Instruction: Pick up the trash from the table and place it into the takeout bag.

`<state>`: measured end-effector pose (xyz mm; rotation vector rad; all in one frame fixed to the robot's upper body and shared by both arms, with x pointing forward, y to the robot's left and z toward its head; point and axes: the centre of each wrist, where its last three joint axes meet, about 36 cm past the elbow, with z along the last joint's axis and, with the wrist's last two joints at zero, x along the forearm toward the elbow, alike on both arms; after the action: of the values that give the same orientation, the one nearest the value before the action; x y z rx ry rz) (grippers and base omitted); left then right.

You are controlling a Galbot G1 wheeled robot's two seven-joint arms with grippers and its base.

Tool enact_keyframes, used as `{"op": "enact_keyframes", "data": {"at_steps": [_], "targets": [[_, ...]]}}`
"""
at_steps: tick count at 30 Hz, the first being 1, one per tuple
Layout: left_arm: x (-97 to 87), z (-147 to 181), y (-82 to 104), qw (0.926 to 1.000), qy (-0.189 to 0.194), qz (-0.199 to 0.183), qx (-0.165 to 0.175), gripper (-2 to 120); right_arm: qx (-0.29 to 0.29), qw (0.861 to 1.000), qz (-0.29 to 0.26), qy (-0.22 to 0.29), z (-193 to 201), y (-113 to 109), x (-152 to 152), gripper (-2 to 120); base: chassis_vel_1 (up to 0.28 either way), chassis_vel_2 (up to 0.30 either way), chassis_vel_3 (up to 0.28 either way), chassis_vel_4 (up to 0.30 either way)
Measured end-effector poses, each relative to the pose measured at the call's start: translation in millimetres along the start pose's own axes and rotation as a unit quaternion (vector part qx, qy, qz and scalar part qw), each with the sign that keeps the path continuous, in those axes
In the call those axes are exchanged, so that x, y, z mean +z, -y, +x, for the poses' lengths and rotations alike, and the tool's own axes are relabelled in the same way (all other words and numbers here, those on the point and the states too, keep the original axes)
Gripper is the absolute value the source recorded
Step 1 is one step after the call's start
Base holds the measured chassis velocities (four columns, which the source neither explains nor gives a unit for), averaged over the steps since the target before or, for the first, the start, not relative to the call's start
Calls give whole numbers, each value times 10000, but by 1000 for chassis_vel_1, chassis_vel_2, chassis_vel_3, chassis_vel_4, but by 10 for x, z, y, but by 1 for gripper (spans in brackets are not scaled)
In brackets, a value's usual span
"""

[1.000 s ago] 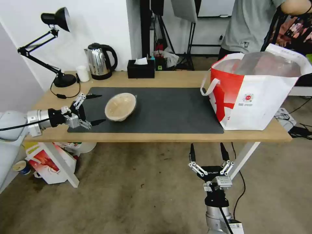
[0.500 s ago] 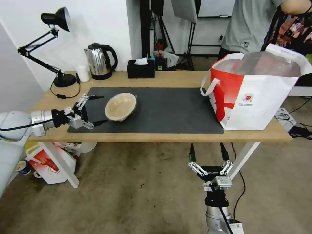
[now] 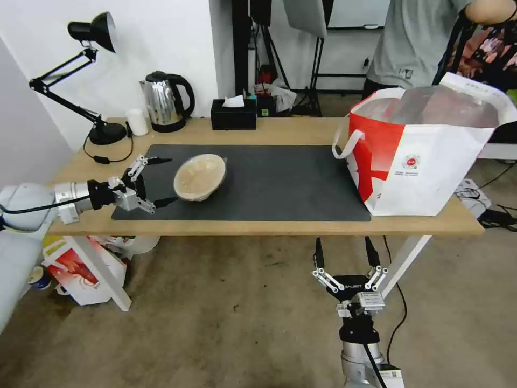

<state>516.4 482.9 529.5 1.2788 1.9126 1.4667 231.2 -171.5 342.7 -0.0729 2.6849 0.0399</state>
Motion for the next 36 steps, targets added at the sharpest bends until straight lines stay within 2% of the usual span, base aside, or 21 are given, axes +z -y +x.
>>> {"op": "enact_keyframes", "data": {"at_steps": [18,36], "targets": [[96,-16,134,9998,-69,159,3,100,0,10000,0,0,0,0,0,100,0,0,0,0],[151,-134,99,9996,-171,54,205,100,0,10000,0,0,0,0,0,100,0,0,0,0]]}}
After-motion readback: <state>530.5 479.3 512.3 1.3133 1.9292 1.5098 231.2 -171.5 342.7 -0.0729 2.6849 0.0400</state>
